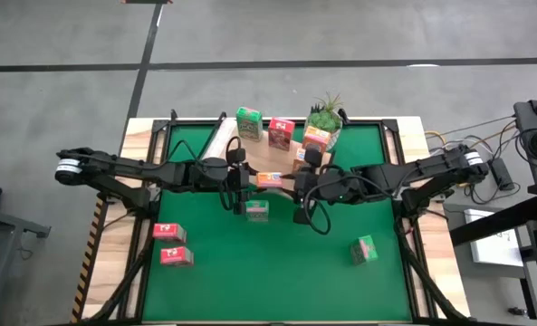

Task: Stack cereal on shelf
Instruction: Put the orange cereal box aligned with the other orange cereal boxes on the shelf

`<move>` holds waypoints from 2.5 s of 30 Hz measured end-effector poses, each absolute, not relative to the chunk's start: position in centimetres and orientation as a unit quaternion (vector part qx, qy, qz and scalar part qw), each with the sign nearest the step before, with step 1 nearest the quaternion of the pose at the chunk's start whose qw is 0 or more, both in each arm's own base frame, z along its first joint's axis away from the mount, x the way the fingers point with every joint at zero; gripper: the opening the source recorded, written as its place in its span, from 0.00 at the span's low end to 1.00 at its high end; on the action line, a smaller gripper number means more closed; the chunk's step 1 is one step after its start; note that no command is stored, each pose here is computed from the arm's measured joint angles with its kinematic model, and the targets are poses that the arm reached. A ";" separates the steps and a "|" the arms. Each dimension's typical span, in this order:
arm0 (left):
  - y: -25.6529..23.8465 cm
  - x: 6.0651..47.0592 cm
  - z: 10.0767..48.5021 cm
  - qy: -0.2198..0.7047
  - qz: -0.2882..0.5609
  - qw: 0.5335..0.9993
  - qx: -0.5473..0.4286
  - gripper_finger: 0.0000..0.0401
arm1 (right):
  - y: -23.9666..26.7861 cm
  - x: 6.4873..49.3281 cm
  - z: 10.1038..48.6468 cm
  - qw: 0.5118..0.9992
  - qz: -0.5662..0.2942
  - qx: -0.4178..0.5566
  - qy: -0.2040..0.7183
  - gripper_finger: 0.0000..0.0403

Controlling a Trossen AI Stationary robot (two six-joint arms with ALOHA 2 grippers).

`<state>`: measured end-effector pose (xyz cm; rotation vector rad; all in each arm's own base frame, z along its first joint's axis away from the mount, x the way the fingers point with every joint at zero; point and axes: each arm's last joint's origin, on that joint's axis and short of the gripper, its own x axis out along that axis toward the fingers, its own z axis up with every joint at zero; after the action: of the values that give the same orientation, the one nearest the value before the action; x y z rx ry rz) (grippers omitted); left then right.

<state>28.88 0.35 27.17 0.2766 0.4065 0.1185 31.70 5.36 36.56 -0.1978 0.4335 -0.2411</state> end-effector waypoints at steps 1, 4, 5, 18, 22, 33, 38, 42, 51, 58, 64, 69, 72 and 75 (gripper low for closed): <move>0.4 28.9 27.2 0.201 0.058 0.968 0.140 0.45 | 5.2 31.8 36.8 0.965 -0.121 -0.101 0.211 0.35; 0.4 28.9 27.2 0.199 0.057 0.967 0.146 0.45 | 4.5 31.8 37.2 0.960 -0.127 -0.111 0.222 0.46; 0.4 28.9 27.2 0.199 0.057 0.967 0.148 0.45 | 4.2 32.0 37.1 0.958 -0.127 -0.113 0.229 0.50; 0.4 28.9 27.3 0.196 0.057 0.967 0.149 0.45 | 2.1 33.5 35.6 0.950 -0.089 -0.109 0.277 0.71; 0.4 28.9 27.3 0.195 0.057 0.968 0.149 0.45 | 2.1 33.5 35.3 0.946 -0.086 -0.115 0.290 0.69; 0.4 28.9 27.3 0.194 0.057 0.968 0.149 0.45 | 2.2 33.7 34.9 0.943 -0.073 -0.117 0.301 0.66; 0.4 28.9 27.3 0.193 0.058 0.969 0.145 0.45 | 2.2 33.8 34.6 0.942 -0.073 -0.118 0.305 0.66; 0.4 28.9 27.3 0.193 0.058 0.969 0.144 0.45 | 2.2 34.0 34.4 0.942 -0.073 -0.119 0.307 0.66; 0.4 28.9 27.4 0.192 0.058 0.969 0.143 0.45 | 2.2 34.2 34.3 0.941 -0.072 -0.121 0.309 0.57; 0.3 28.9 27.4 0.192 0.057 0.970 0.140 0.45 | 2.2 34.1 34.3 0.941 -0.073 -0.119 0.308 0.46; 0.3 28.9 27.4 0.191 0.058 0.970 0.138 0.45 | 2.2 34.1 34.3 0.943 -0.078 -0.104 0.308 0.43; 0.3 28.9 27.4 0.191 0.059 0.971 0.132 0.45 | 2.2 34.0 34.3 0.943 -0.079 -0.099 0.308 0.42; 0.3 28.9 27.4 0.190 0.060 0.971 0.130 0.47 | 2.2 34.0 34.3 0.943 -0.080 -0.098 0.308 0.42; 0.4 28.9 27.5 0.190 0.062 0.971 0.131 0.51 | 2.2 34.0 34.3 0.944 -0.082 -0.093 0.307 0.43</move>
<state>28.91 0.36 27.47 0.2637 0.3836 0.1242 34.03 2.22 34.32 -0.1893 0.6264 -0.1664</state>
